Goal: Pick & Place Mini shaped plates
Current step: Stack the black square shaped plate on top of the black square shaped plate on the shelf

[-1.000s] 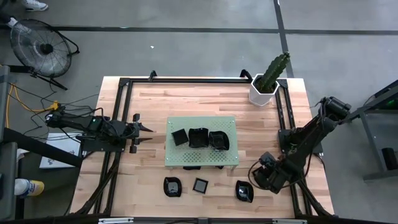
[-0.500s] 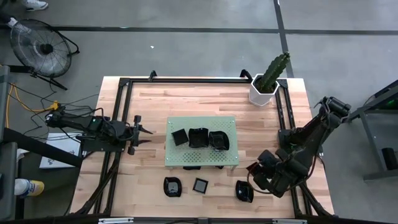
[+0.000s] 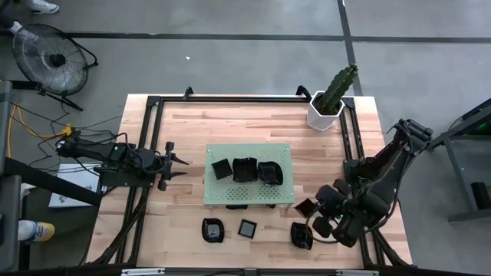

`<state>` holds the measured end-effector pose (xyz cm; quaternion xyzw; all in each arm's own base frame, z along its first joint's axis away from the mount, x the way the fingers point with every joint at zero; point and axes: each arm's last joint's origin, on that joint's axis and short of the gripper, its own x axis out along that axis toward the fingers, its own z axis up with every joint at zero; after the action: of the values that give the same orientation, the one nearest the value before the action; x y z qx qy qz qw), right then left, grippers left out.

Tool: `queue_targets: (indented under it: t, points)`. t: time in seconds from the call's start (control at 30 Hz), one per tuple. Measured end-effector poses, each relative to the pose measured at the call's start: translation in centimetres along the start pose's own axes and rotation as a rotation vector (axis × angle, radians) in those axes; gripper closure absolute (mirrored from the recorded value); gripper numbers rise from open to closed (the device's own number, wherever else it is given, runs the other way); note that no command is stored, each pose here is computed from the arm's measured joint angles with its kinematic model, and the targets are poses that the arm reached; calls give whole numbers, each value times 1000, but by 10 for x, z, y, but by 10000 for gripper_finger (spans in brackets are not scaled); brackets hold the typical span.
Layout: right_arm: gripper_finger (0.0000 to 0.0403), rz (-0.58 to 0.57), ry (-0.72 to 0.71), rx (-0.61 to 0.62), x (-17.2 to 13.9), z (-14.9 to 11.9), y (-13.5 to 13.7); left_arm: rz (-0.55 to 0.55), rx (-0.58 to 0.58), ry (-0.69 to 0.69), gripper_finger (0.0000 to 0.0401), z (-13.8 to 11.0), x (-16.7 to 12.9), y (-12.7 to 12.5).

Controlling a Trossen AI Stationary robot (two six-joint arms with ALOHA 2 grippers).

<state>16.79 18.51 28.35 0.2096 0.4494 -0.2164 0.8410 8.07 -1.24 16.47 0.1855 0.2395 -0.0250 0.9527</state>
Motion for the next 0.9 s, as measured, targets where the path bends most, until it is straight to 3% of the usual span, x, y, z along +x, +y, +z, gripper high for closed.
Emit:
queue_targets:
  t: [0.27, 0.5, 0.67, 0.77, 0.9]
  points:
    - [401, 29, -244, -115, -5, 11, 8, 13, -12, -2, 245, 0, 0, 0]
    - [401, -4, -559, -242, -10, 21, 18, 40, -376, -55, 245, 5, 0, 2]
    - [401, -82, -712, -310, -7, 31, 23, 123, -421, -92, 245, 8, 0, 6]
    - [401, -123, -743, -349, 2, 38, 25, 207, -436, -84, 245, 7, 0, 8]
    - [401, -149, -767, -373, 15, 46, 27, 223, -504, -91, 245, 7, -1, 8]
